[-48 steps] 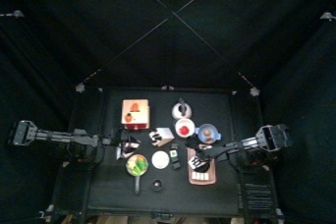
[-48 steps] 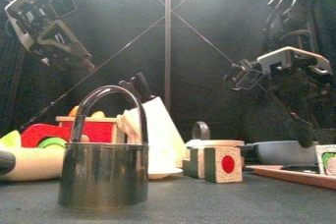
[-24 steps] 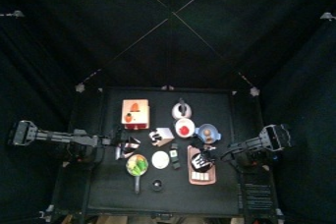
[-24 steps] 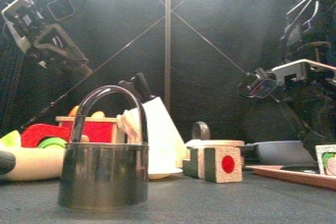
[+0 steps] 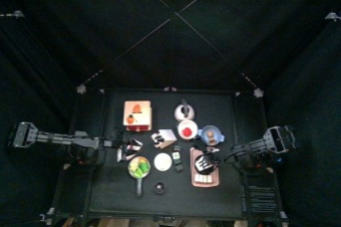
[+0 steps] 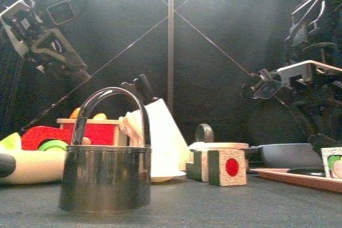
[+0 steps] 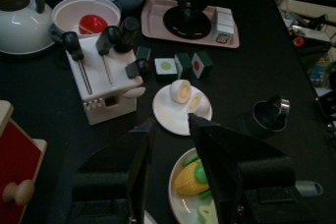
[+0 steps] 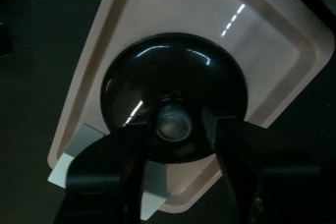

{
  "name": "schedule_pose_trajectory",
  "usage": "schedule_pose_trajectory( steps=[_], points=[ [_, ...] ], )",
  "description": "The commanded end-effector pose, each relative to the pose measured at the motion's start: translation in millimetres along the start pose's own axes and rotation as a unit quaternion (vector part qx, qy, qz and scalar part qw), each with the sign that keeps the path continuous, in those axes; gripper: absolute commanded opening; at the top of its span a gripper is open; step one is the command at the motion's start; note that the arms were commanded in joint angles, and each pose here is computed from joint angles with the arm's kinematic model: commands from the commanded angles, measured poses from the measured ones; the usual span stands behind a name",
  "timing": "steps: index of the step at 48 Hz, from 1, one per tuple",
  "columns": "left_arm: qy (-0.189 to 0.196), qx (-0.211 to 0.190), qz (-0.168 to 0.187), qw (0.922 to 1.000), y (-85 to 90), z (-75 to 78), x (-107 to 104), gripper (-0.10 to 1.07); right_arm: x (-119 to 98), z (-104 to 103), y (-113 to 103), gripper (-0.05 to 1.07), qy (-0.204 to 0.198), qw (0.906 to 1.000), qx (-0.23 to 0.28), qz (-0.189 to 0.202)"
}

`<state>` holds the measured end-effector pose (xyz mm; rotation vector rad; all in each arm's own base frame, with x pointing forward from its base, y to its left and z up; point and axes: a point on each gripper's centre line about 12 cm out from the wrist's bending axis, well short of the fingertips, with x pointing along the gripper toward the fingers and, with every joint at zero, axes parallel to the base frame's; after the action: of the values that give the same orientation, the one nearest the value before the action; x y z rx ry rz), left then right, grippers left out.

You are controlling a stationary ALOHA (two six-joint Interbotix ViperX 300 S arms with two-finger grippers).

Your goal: Grab pot lid

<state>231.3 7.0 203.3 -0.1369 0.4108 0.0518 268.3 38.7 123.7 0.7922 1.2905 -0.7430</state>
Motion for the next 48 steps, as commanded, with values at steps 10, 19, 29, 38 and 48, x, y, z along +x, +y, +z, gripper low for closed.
schedule_pose_trajectory(
  steps=[10,19,29,38,48],
  points=[
    [-0.008,-0.003,0.0,1.0,-0.3,5.5,0,0.75,-11,3,7,0.71,-0.01,0.9998,-0.003,0.019],
    [-0.006,-0.003,0.0,1.0,-0.2,4.2,0,0.75,-23,6,11,0.71,-0.016,0.9996,-0.006,0.023],
    [-0.006,-0.003,0.0,1.0,-0.2,4.2,0,0.75,-31,8,11,0.71,-0.024,0.9993,-0.009,0.026],
    [-0.004,-0.003,0.0,1.0,0.0,2.8,0,0.75,-35,10,12,0.71,-0.029,0.999,-0.012,0.03],
    [-0.004,-0.008,-0.002,1.0,-1.3,3.3,0,0.75,-35,10,12,0.71,-0.03,0.999,-0.013,0.031]
  ],
)
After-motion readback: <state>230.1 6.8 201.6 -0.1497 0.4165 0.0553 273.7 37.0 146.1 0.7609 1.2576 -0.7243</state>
